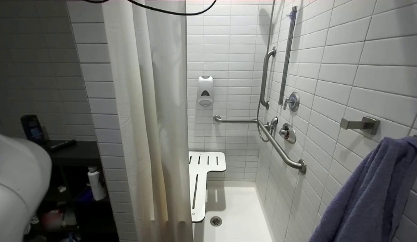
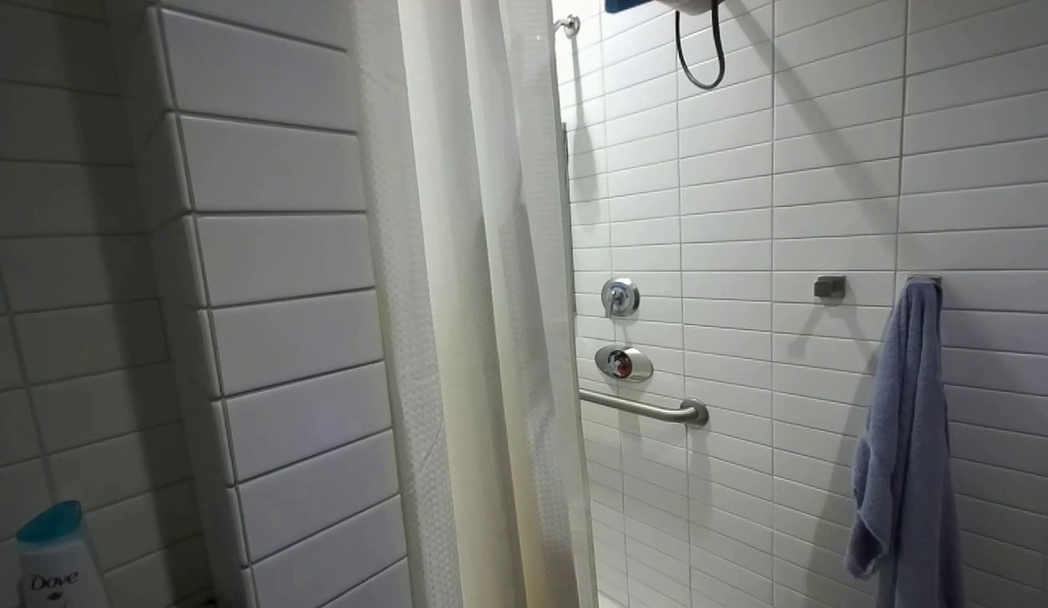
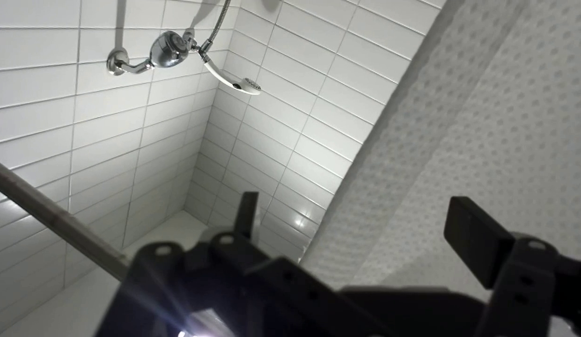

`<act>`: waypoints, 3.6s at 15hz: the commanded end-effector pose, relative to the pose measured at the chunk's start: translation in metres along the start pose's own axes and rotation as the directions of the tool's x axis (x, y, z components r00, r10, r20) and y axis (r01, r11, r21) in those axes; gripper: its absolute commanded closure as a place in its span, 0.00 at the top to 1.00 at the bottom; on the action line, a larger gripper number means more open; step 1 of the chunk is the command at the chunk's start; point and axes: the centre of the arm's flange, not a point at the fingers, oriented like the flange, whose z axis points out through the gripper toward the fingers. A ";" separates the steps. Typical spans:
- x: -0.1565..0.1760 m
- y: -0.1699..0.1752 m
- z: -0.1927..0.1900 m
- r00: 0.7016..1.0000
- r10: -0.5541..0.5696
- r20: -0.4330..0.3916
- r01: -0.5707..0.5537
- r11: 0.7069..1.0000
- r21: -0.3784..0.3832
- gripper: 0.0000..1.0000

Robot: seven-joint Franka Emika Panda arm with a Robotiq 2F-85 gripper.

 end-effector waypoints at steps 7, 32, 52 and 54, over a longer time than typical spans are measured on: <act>0.002 0.008 0.002 0.998 -0.057 -0.020 0.055 0.996 -0.064 1.00; 0.009 -0.010 0.002 0.999 -0.008 -0.038 0.009 1.000 0.029 1.00; 0.009 -0.028 0.004 0.995 0.095 -0.001 -0.093 0.974 0.207 0.68; 0.009 -0.026 0.004 0.997 0.082 0.010 -0.083 0.977 0.199 0.89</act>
